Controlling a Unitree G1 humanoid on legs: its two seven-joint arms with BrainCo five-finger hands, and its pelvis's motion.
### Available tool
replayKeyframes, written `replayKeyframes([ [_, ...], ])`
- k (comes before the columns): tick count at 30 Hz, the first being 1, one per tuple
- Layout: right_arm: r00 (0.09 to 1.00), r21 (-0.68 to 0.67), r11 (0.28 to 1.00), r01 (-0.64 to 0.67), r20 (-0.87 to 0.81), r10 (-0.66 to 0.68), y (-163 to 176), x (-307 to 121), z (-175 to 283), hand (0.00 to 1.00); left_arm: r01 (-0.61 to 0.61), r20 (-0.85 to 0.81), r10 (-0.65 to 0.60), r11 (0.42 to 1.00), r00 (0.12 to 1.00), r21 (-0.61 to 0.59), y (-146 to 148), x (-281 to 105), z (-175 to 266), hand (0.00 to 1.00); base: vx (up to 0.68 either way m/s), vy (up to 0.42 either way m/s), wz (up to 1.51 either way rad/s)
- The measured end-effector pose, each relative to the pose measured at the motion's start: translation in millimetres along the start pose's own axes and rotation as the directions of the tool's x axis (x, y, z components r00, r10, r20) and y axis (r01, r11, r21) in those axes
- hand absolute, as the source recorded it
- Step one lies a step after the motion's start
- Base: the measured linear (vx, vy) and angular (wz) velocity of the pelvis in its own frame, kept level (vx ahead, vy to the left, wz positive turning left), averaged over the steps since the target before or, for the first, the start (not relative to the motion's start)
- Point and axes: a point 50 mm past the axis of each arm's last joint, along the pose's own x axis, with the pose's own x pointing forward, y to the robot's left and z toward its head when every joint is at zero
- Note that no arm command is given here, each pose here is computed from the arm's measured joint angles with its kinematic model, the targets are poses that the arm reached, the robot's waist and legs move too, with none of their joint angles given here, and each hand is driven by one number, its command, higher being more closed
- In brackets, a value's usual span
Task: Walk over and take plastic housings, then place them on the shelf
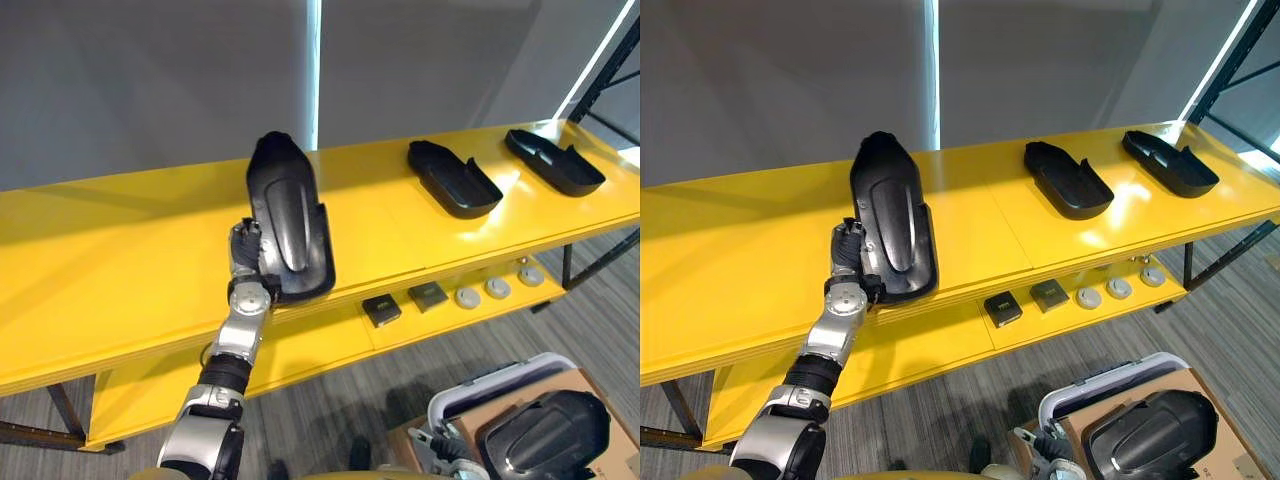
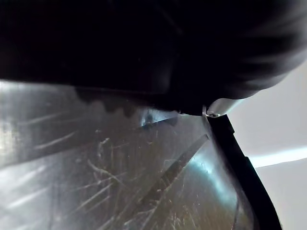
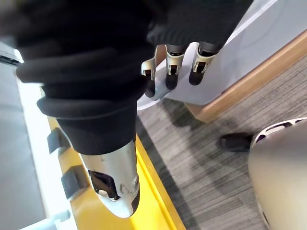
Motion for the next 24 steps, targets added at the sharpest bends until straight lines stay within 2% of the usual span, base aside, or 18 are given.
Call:
replayKeyframes([
  [4, 1.000, 0.000, 1.000, -0.007, 0.017, 0.007, 2.6, 2.0, 6.0, 0.00, -0.008, 0.007, 0.008, 1.000, 1.000, 0.004, 0.3, 8.3, 7.9, 0.00, 0.01, 0.014, 0.00],
  [9, 1.000, 0.000, 1.000, -0.007, 0.020, 0.007, 2.7, 2.1, 6.7, 0.00, -0.061, -0.043, 0.058, 0.997, 0.997, -0.049, 9.6, 16.4, 6.3, 0.00, -0.06, 0.021, 0.00],
  [24, 1.000, 0.002, 1.000, -0.006, 0.024, 0.006, 2.9, 2.4, 7.9, 0.00, -0.160, -0.030, 0.157, 0.979, 0.987, -0.123, 21.5, 28.6, 24.6, 0.00, 0.01, 0.016, 0.00],
])
